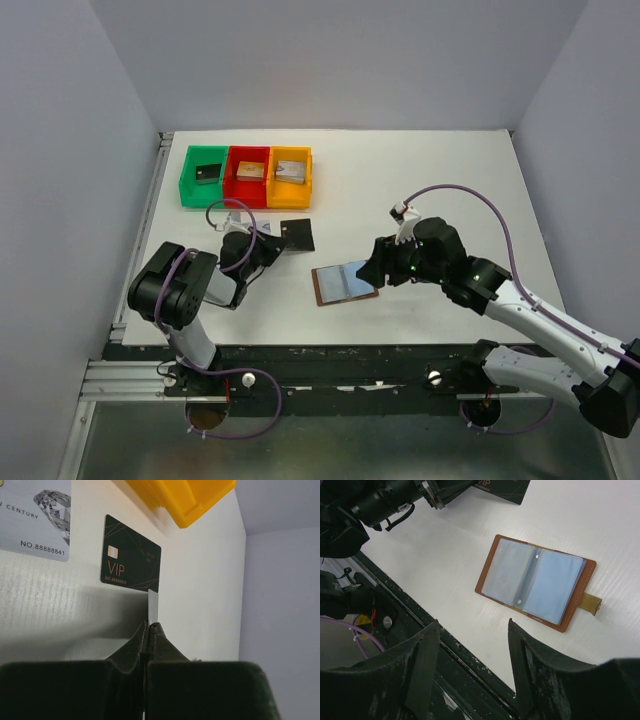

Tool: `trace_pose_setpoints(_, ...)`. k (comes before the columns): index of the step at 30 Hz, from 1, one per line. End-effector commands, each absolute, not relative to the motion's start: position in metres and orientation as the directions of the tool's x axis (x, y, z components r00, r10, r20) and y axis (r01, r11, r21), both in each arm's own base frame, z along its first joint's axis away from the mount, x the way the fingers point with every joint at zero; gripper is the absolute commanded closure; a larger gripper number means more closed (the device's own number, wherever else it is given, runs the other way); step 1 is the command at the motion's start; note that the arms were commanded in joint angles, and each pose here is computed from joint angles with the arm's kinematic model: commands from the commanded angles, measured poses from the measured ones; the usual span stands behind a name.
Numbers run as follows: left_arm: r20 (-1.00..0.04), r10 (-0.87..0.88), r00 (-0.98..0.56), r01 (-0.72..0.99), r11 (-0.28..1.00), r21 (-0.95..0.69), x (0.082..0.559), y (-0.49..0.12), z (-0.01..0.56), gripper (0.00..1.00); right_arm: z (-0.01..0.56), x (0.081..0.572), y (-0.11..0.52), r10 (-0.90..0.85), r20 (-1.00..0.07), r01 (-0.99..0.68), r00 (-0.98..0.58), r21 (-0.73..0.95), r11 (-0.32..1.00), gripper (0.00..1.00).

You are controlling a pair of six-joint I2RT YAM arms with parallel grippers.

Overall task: Take the credit cards out of the card holder
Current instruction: Place the credit card at the center of the board.

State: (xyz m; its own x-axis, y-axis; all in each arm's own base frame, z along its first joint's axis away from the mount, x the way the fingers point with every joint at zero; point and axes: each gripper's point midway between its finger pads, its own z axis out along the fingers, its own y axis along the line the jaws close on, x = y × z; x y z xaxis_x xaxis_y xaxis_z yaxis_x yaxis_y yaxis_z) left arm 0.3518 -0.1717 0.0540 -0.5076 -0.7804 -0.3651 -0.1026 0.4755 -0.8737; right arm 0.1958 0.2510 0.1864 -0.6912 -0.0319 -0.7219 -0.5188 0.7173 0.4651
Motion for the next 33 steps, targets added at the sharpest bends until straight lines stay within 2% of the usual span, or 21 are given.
trace_pose_setpoints(1,-0.356,-0.772,-0.526,-0.024,0.432,-0.901,0.357,-0.179,0.070,1.00,0.189,0.200,0.254,-0.043,-0.730,-0.531,-0.682,0.454,0.715,0.36)
trace_pose_setpoints(8,-0.362,-0.758,-0.543,-0.051,0.459,-0.887,0.353,-0.173,0.063,0.97,0.188,0.203,0.252,-0.052,-0.735,-0.528,-0.676,0.434,0.730,0.36)
trace_pose_setpoints(13,-0.364,-0.743,-0.561,-0.066,0.479,-0.876,0.352,-0.172,0.060,0.84,0.188,0.204,0.252,-0.057,-0.737,-0.530,-0.673,0.427,0.733,0.36)
trace_pose_setpoints(20,-0.385,-0.712,-0.588,-0.094,0.533,-0.841,0.346,-0.167,0.054,0.53,0.187,0.204,0.249,-0.060,-0.735,-0.524,-0.675,0.421,0.741,0.35)
trace_pose_setpoints(29,-0.457,-0.666,-0.590,-0.151,0.646,-0.748,0.338,-0.140,0.058,0.36,0.185,0.207,0.241,-0.069,-0.741,-0.505,-0.668,0.383,0.773,0.34)
trace_pose_setpoints(33,-0.485,-0.620,-0.617,-0.160,0.702,-0.694,0.337,-0.135,0.062,0.34,0.183,0.208,0.237,-0.074,-0.742,-0.498,-0.667,0.370,0.784,0.34)
